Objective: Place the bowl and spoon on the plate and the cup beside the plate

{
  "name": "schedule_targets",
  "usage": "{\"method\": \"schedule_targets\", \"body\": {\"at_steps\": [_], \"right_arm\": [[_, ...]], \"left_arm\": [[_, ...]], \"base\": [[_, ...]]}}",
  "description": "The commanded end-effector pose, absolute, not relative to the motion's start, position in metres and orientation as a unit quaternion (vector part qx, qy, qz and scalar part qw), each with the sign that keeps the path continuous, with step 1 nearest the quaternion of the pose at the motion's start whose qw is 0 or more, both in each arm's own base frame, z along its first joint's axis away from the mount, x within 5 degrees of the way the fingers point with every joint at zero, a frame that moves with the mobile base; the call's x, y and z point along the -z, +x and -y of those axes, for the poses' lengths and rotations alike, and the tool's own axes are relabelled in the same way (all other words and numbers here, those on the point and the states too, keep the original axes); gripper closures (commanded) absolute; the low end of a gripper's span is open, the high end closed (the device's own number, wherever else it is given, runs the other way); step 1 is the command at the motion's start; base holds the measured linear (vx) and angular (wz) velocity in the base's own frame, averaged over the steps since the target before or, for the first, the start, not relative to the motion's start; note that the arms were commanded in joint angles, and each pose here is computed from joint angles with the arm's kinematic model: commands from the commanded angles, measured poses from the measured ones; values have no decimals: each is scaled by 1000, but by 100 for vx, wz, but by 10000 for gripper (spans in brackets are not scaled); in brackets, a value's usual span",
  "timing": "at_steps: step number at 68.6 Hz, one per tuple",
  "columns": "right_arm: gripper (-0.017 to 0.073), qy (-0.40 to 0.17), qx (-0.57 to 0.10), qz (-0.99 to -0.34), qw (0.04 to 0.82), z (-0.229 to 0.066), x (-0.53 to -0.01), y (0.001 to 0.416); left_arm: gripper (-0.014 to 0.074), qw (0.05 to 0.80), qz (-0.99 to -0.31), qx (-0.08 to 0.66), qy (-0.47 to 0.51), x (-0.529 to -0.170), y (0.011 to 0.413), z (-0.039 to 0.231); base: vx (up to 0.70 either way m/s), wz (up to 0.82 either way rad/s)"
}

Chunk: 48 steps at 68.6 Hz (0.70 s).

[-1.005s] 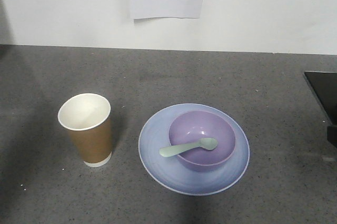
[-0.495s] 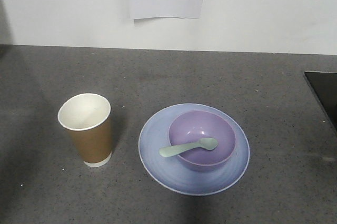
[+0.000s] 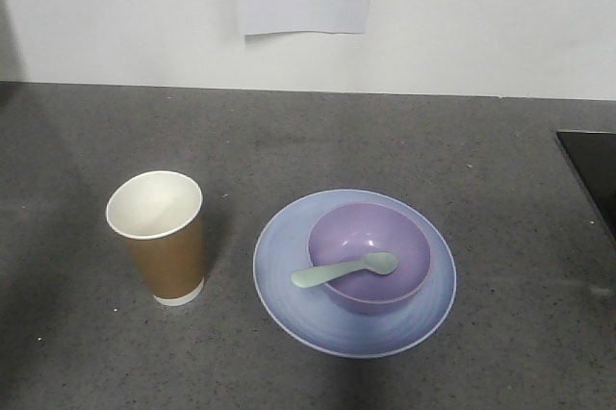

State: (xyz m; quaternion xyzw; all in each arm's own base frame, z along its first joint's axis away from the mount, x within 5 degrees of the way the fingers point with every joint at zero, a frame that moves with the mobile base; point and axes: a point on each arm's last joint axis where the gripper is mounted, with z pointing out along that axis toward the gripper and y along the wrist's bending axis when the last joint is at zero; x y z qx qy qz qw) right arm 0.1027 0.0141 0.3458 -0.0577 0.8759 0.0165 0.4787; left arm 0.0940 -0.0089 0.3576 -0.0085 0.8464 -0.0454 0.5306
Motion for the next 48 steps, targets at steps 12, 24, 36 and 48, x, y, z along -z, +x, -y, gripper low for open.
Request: {"method": "schedule_targets", "body": {"at_steps": [12, 24, 36, 48], "right_arm": [[570, -61, -13, -854, 517, -14, -358, 106], [570, -61, -13, -854, 517, -14, -358, 106], [570, -61, -13, -855, 515, -14, -358, 105], [570, -61, -13, -855, 515, -14, -358, 105]], "left_arm": [[601, 564, -824, 55, -6, -370, 96, 10], [601, 564, -824, 55, -6, -370, 96, 10], [601, 564, -824, 55, -6, -370, 96, 10], [601, 564, -824, 55, -6, -370, 96, 10]], "base": [[0, 0], [0, 0], [0, 0], [0, 0]]}}
